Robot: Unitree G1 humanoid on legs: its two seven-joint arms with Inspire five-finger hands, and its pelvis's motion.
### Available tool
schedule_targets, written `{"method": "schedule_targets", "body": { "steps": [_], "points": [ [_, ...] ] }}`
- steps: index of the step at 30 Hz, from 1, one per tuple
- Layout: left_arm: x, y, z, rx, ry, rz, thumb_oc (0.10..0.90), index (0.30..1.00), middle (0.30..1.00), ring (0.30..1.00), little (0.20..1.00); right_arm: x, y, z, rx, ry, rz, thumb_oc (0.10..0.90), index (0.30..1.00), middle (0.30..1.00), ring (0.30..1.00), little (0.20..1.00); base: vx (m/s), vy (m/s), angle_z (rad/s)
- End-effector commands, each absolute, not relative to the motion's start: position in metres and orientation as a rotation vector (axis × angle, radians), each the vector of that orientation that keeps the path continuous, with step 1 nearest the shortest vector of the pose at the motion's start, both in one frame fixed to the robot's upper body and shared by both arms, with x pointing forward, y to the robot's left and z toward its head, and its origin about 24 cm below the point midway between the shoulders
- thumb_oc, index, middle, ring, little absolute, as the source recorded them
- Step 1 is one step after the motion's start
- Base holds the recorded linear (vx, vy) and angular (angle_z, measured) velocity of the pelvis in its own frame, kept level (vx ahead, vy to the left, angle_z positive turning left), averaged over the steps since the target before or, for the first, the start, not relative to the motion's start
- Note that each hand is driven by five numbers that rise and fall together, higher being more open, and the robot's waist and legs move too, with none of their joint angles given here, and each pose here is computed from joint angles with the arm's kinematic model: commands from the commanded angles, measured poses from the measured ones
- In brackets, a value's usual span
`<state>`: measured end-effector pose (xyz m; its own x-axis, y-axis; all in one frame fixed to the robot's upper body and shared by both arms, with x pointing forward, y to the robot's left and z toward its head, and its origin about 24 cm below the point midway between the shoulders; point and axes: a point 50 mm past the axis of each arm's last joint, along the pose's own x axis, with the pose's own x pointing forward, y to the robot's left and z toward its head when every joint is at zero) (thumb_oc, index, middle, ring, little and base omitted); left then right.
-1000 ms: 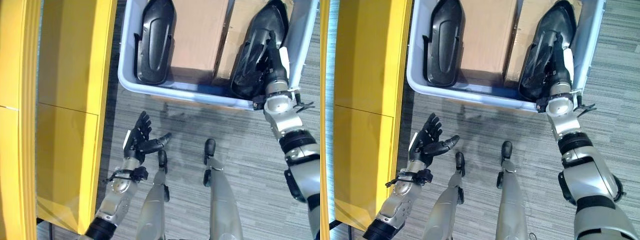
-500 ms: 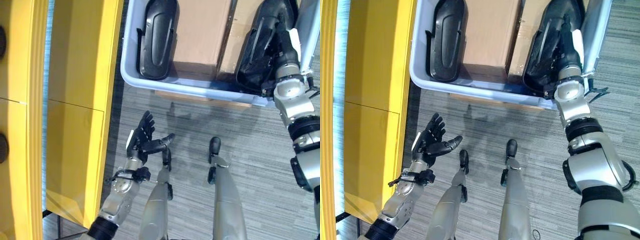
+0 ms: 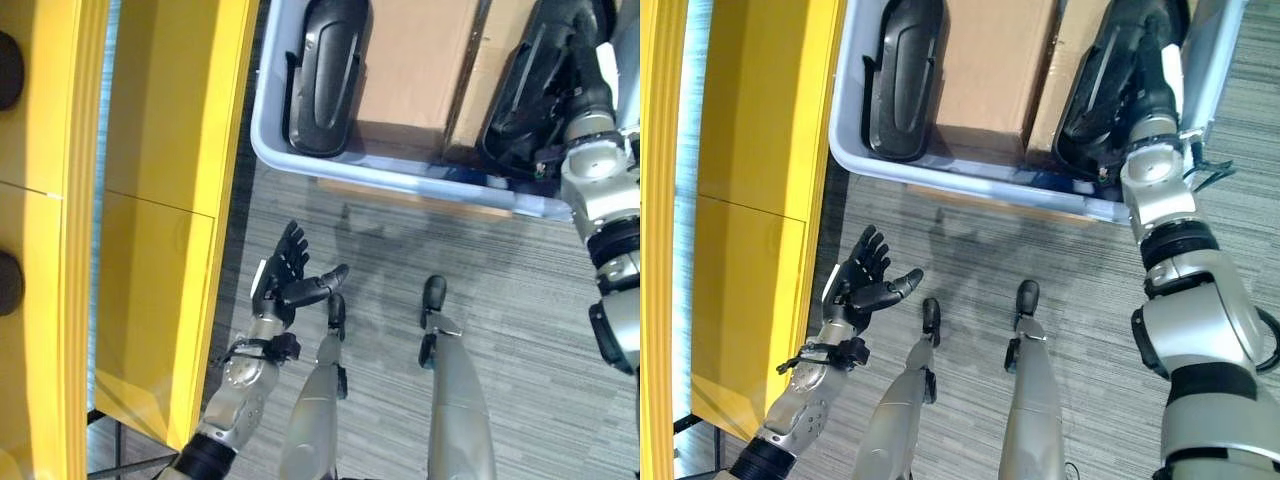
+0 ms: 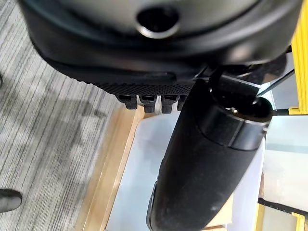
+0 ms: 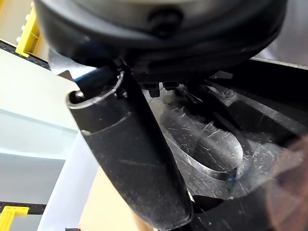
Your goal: Move parts from the plastic box to the shelf.
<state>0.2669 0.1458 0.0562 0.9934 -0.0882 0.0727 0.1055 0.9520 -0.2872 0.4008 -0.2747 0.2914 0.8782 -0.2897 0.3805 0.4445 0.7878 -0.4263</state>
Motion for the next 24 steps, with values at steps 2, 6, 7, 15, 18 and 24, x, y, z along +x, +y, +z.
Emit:
{"method": "schedule_targets", "body": {
  "steps": [2,6,7,15,18,24],
  "points": [
    [0.264,0.144,0.091,-0.317,-0.240,-0.171,0.900,1.000,1.000,1.000,1.000,0.390,-0.273,0.351,-0.553,-0.466,-0.431,0.900,1.000,1.000,1.000,1.000,0.00,0.000,0.00],
    [0.263,0.145,0.090,-0.317,-0.236,-0.169,0.900,1.000,1.000,1.000,1.000,0.385,-0.278,0.362,-0.602,-0.485,-0.463,0.900,1.000,1.000,1.000,1.000,-0.01,0.012,0.06],
    [0.263,0.144,0.089,-0.316,-0.233,-0.170,0.900,1.000,1.000,1.000,1.000,0.384,-0.278,0.364,-0.599,-0.492,-0.467,0.900,1.000,1.000,1.000,1.000,0.00,0.014,0.06],
    [0.265,0.154,0.090,-0.315,-0.244,-0.112,0.900,1.000,1.000,1.000,1.000,0.371,-0.248,0.393,-0.630,-0.696,-0.409,0.900,1.000,1.000,1.000,1.000,0.00,0.005,0.01],
    [0.265,0.157,0.090,-0.314,-0.245,-0.088,0.900,1.000,1.000,1.000,1.000,0.365,-0.224,0.395,-0.668,-0.793,-0.346,0.900,1.000,1.000,1.000,1.000,0.00,0.006,-0.01],
    [0.263,0.163,0.094,-0.305,-0.260,-0.047,0.900,1.000,1.000,1.000,1.000,0.338,-0.190,0.396,-0.701,-1.007,-0.275,0.900,1.000,1.000,1.000,1.000,-0.01,0.011,-0.07]
  ]
}}
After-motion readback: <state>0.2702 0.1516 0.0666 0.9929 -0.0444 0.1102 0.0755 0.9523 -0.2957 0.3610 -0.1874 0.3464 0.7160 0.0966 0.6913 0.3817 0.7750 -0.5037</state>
